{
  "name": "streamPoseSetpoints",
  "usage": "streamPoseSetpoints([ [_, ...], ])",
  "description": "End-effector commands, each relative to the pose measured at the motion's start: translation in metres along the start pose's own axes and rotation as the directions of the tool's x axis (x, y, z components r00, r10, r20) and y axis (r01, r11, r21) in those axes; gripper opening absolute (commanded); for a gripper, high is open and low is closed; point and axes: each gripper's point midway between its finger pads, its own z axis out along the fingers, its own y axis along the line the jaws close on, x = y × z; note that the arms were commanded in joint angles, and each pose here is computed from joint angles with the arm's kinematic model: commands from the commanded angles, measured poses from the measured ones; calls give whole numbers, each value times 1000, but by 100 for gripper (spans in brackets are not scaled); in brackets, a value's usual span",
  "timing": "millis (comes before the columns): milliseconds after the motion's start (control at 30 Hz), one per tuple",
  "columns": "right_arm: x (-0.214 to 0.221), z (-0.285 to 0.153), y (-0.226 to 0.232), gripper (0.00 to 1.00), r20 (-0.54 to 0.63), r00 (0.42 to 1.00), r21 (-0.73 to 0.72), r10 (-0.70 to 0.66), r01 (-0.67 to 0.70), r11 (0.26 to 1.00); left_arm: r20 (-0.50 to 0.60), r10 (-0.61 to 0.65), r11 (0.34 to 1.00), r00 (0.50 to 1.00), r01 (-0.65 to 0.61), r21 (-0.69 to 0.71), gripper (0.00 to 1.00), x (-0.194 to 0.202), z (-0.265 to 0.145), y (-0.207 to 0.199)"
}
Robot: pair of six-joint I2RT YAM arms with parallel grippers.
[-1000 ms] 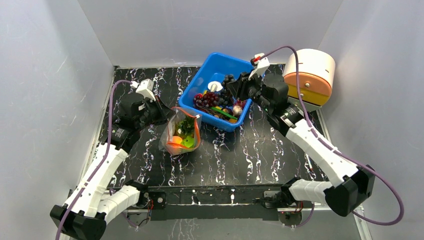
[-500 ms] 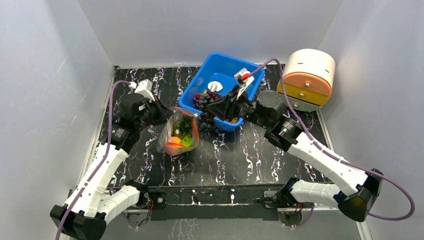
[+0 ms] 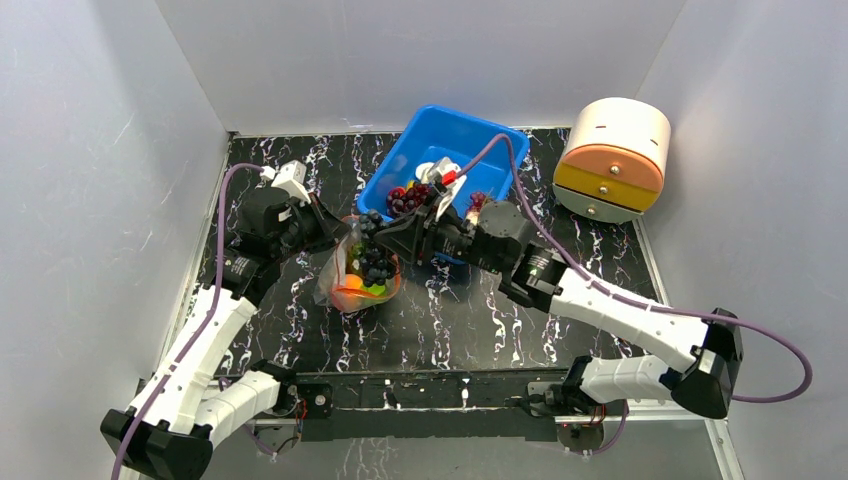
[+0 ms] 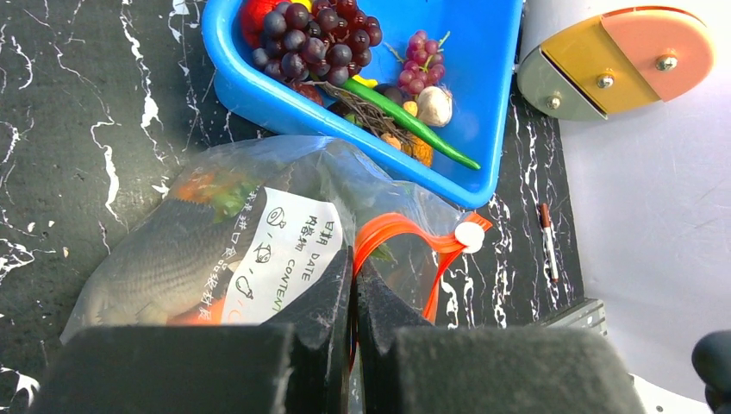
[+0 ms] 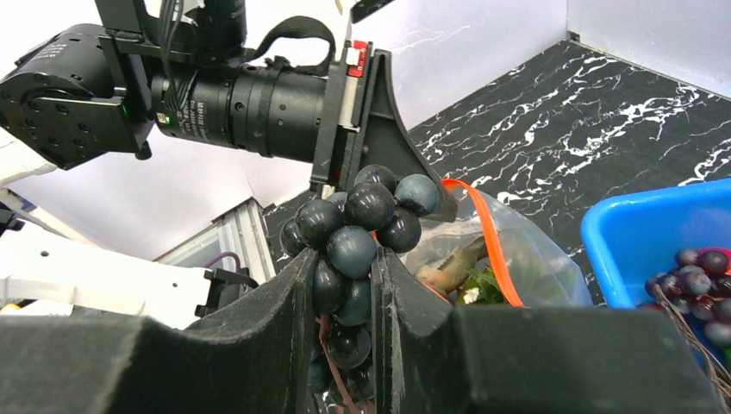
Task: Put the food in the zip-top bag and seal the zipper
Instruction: Place the fake fruit in the zipper food storage bag.
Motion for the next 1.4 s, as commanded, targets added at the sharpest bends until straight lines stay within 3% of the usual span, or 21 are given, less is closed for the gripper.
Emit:
streamPoseSetpoints([
  [0, -23, 14, 20, 18, 144, 986, -22, -82, 86, 996, -12, -10, 998, 1000, 11, 58, 0, -1, -4, -14],
  [333, 10, 29, 2, 18, 143, 955, 45, -260, 256, 966, -18, -21, 997, 1000, 22, 72, 0, -1, -9, -18],
  [633, 34, 22, -2, 18, 156, 859, 5, -488, 493, 870, -11, -27, 996, 1000, 28, 86, 0, -1, -12, -21],
  [800, 56, 22, -9, 19, 105, 818, -20, -566, 571, 821, -9, -27, 995, 1000, 28, 96, 0, -1, -14, -23],
  [900, 65, 26, -16, 19, 61, 817, -12, -573, 575, 818, -6, -24, 994, 1000, 25, 104, 0, -2, -17, -25],
  [1133, 84, 41, -63, 22, -84, 870, 189, -487, 493, 849, -35, -39, 979, 999, 45, 198, 0, 4, -18, -40],
  [1367, 68, 44, -94, 25, -108, 904, 393, -414, 421, 817, -59, -52, 944, 997, 68, 324, 0, 12, -25, -60],
])
